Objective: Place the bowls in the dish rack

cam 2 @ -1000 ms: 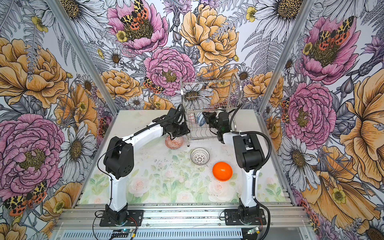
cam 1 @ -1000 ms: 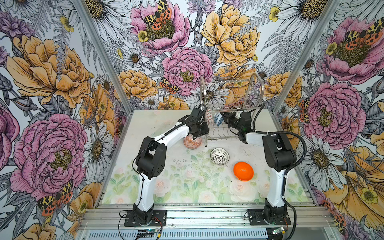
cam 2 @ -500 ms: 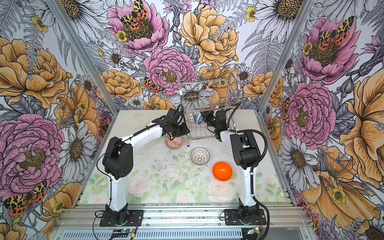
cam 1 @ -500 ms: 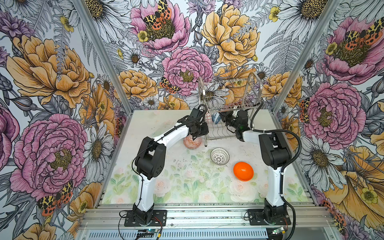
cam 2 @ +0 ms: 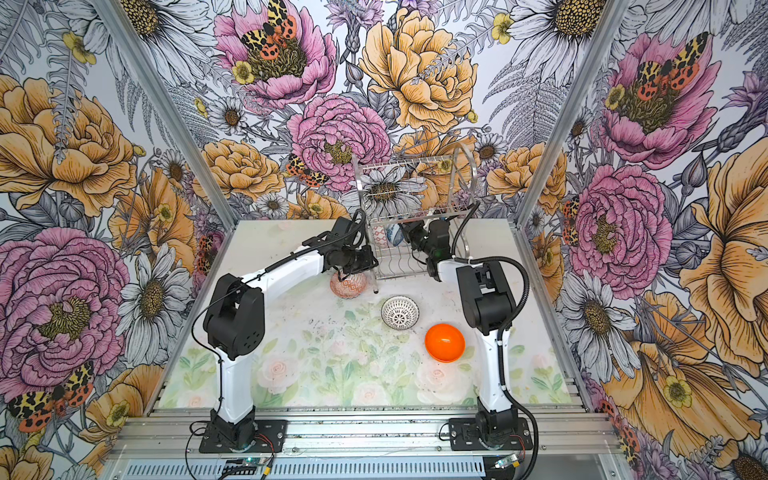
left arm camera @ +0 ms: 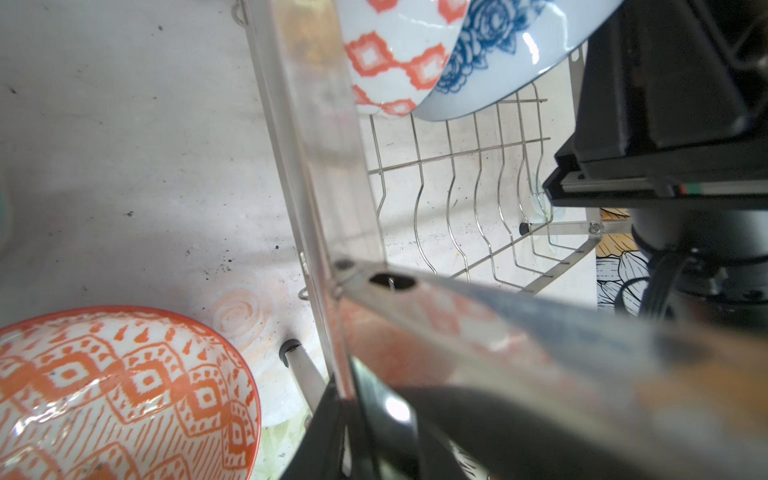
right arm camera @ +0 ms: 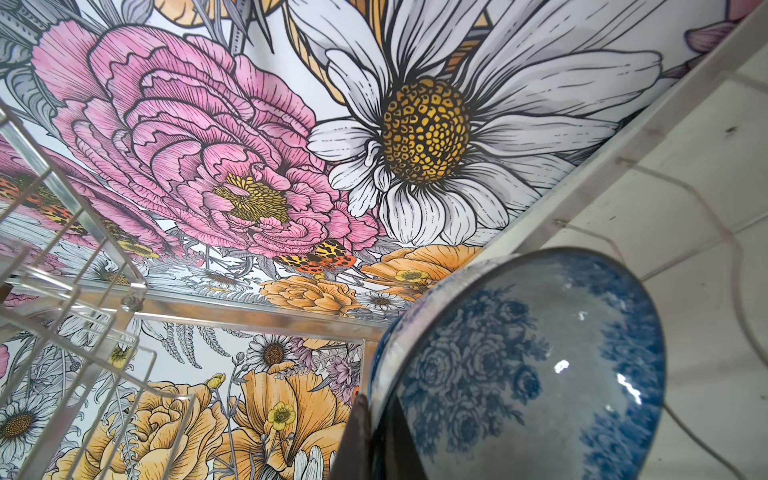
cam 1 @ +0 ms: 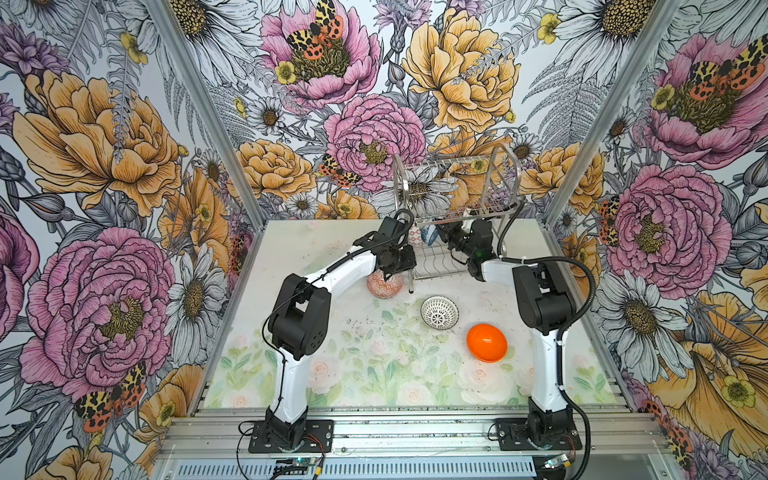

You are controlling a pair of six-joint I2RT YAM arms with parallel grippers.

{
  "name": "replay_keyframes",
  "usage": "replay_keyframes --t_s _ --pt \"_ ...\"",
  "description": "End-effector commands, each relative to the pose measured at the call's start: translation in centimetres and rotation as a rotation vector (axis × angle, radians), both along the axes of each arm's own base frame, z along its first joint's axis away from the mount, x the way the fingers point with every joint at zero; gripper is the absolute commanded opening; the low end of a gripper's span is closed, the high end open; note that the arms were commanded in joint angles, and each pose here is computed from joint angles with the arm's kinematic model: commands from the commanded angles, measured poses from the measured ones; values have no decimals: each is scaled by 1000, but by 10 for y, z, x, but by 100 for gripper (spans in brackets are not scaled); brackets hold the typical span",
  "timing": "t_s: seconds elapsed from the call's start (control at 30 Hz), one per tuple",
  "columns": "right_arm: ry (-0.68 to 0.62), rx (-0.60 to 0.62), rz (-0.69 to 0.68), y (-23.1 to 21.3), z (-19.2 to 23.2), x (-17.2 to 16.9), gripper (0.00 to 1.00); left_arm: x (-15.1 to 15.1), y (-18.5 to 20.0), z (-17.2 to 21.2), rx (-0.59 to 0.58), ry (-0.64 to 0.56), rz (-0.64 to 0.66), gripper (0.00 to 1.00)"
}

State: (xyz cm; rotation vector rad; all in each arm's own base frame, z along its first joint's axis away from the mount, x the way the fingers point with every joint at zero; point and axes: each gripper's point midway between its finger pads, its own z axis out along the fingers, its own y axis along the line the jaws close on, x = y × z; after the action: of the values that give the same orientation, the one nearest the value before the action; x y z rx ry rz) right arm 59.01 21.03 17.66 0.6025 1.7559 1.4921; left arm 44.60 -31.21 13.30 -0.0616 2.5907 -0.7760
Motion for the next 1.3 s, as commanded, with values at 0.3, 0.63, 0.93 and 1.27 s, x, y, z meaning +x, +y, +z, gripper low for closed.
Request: replay_keyframes --t_s 0.3,0.63,0.93,1.27 --pt "45 -18 83 24 -40 -4 5 -26 38 -45 101 203 73 18" --pt "47 -43 141 31 -52 -8 7 -25 41 -49 102 214 77 18" --pt "61 -72 189 38 -67 -11 9 -26 42 -52 105 225 77 18" --pt "80 -99 193 31 -79 -9 10 -26 43 -54 106 235 78 17"
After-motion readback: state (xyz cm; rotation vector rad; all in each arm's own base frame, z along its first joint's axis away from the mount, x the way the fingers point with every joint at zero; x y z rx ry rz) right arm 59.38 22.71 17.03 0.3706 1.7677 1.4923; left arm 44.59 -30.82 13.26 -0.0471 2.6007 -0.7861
